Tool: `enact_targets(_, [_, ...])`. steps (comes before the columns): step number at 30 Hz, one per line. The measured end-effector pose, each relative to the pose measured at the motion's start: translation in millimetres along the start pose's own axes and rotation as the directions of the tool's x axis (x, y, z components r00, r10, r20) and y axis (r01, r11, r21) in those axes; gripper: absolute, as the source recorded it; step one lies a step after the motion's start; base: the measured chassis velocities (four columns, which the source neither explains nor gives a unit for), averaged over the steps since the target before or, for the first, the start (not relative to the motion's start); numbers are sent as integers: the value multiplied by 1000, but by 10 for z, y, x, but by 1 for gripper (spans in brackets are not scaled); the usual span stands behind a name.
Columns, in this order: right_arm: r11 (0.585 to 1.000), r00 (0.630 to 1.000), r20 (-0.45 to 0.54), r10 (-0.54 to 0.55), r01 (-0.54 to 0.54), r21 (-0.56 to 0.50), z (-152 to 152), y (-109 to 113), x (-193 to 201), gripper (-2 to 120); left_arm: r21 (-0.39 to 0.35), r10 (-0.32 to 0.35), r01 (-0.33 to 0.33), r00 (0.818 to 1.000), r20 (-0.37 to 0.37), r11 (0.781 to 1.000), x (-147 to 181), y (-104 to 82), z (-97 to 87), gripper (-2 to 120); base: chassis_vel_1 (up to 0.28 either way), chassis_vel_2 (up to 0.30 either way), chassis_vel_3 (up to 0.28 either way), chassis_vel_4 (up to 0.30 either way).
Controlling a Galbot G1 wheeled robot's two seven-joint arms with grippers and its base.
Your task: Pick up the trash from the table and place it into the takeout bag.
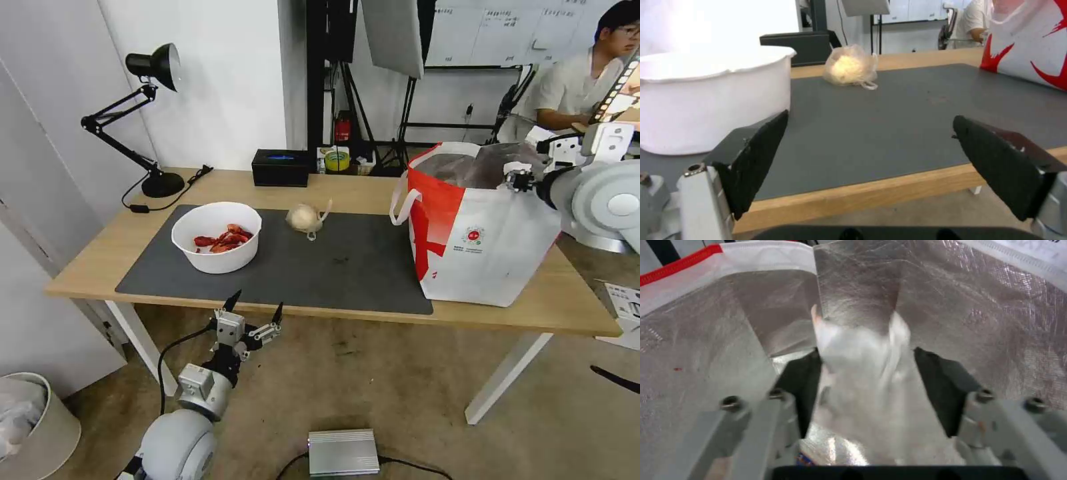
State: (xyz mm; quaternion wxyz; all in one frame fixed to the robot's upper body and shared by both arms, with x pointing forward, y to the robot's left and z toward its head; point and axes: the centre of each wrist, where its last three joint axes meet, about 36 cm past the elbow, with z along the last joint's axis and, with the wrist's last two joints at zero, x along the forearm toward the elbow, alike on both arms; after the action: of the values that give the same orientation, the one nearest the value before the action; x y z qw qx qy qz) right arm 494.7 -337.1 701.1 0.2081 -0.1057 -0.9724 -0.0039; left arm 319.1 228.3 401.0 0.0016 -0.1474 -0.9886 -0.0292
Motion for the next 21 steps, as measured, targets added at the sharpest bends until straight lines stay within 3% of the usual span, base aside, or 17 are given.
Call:
enact_targets(9, [1000, 1000, 21, -11, 11, 7, -52, 18, 34, 94, -2, -3, 3, 1000, 5, 1000, -5, 24, -23, 100, 0, 0, 0, 0])
enact_targets(15, [996, 992, 96, -84, 86, -20, -46, 31, 86, 100, 3, -3, 3, 1000, 13, 1000, -14, 29, -38, 100, 0, 0, 0, 0])
enact_targets(18, [985, 973, 172, -156, 167, -47, 16, 46, 95, 100, 13, 0, -1, 1000, 22, 1000, -16, 25, -44, 100, 0, 0, 0, 0])
enact_targets(21, [944, 905, 310, -293, 326, -59, 140, 78, 121, 100, 14, 0, -1, 1000, 24, 1000, -18, 25, -45, 100, 0, 0, 0, 0])
